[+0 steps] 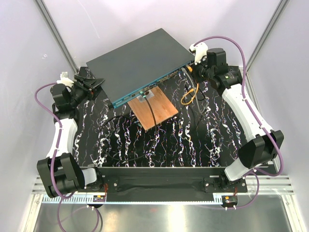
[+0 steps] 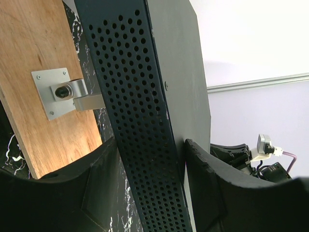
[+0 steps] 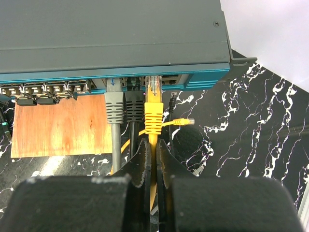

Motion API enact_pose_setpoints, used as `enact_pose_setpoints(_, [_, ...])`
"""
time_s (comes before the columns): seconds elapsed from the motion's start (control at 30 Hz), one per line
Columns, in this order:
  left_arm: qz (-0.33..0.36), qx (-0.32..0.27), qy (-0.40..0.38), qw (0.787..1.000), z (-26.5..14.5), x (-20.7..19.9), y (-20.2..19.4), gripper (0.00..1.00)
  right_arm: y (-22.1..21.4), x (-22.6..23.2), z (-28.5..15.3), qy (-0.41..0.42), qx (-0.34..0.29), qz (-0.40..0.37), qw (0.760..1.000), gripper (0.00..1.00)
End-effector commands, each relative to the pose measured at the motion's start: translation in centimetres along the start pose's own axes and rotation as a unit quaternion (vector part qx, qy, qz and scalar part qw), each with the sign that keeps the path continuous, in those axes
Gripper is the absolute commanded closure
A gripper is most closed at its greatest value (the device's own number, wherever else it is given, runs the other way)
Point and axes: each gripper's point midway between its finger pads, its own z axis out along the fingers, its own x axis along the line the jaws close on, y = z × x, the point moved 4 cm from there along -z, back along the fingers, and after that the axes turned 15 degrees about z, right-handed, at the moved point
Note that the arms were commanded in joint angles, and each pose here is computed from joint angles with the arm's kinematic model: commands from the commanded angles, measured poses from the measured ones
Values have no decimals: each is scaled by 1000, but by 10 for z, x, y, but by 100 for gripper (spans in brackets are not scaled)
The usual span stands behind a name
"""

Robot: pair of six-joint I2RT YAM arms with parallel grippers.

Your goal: Insert the plug into the switch port

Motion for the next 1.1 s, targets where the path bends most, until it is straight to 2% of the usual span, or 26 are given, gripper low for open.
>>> enact_pose_setpoints(0.0, [40,2,-34,999,1,-13,-4,100,35,18,5,33,-68,-8,997,100])
enact_pose_setpoints(0.57, [32,6,-31,999,3,-10,-6,100,49,33,-15,49,-103,-56,992,100])
enact_pose_setpoints(1.07, [29,9,-28,999,5,-7,-8,100,48,28,-21,32,-117,-84,989,100])
